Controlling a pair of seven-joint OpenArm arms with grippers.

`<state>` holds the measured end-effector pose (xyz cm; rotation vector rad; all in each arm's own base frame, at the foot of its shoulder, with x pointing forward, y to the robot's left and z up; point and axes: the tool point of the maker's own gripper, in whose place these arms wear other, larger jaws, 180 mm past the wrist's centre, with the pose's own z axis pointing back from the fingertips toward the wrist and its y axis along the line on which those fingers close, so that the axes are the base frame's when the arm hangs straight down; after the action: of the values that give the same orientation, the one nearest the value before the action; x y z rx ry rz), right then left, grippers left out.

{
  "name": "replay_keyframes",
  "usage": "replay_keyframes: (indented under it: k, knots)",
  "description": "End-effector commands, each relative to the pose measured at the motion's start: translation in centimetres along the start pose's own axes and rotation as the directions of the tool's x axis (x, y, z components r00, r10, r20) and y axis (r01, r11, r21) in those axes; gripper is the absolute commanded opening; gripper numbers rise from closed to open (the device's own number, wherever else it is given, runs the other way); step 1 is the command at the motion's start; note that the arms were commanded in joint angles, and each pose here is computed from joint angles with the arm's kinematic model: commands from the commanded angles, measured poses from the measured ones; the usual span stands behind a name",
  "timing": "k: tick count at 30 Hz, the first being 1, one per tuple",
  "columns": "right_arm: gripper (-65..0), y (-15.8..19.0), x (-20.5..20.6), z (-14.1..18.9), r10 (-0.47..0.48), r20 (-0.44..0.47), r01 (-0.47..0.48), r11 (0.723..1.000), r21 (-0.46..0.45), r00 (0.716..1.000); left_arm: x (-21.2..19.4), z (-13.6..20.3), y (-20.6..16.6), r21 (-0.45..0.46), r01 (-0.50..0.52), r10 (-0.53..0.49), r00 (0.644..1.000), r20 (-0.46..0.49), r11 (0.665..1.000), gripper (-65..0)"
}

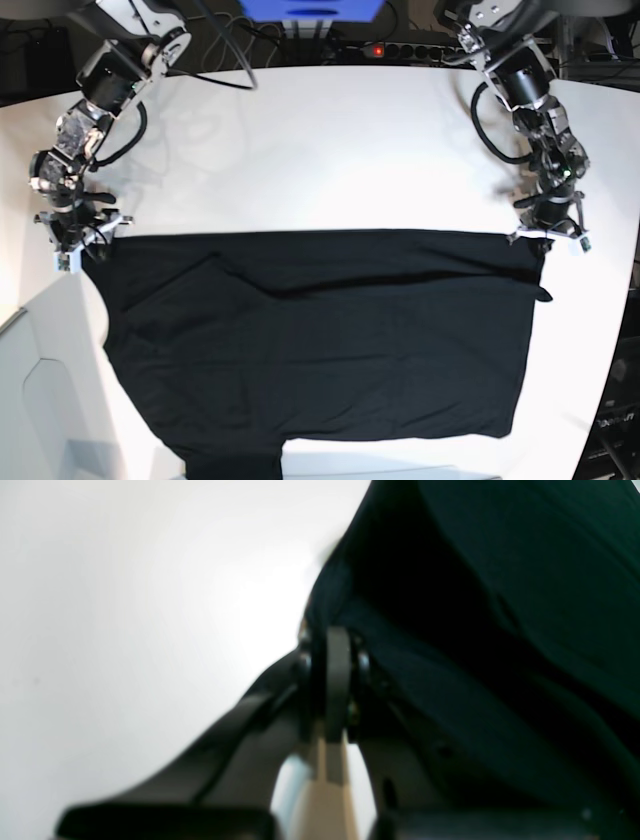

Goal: Fold the T-shirt properly
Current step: 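Pull both held corners back toward the robot, dragging the shirt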

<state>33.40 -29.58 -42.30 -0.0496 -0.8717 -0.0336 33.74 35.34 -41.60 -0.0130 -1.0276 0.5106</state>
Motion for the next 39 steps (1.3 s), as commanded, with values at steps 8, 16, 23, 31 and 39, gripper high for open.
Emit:
replay_keyframes:
  k: [8,16,23,31,39]
  knots:
    - [-65.0,-1.0,-1.8,1.0,0.056,-0.083,-0.059,0.998,-0.025,0.995,0.7,0.5,1.6,0.027,0.046,-0.046,0.999,-0.019,0.999,-63.4]
    - [-65.0,-2.2,2.2,3.5,0.148,0.012,-0.146,0.984,-0.102,0.989,4.2,3.1,1.4,0.034,0.139,-0.141,0.986,0.086,0.99,-64.9]
    - [-65.0,-2.1,7.8,5.3,0.245,0.076,-0.23,0.96,-0.161,0.967,6.9,4.2,0.7,0.041,0.164,-0.167,0.98,0.108,0.986,-64.9]
    - [-65.0,-2.8,9.7,6.6,0.26,0.037,-0.247,0.945,-0.215,0.965,8.5,5.4,1.4,0.04,0.074,-0.078,0.993,0.093,0.996,-64.9]
    - [-65.0,-2.8,7.3,6.8,0.265,-0.012,-0.261,0.944,-0.202,0.964,6.1,6.7,4.3,0.094,0.059,-0.064,0.997,0.046,0.994,-64.9]
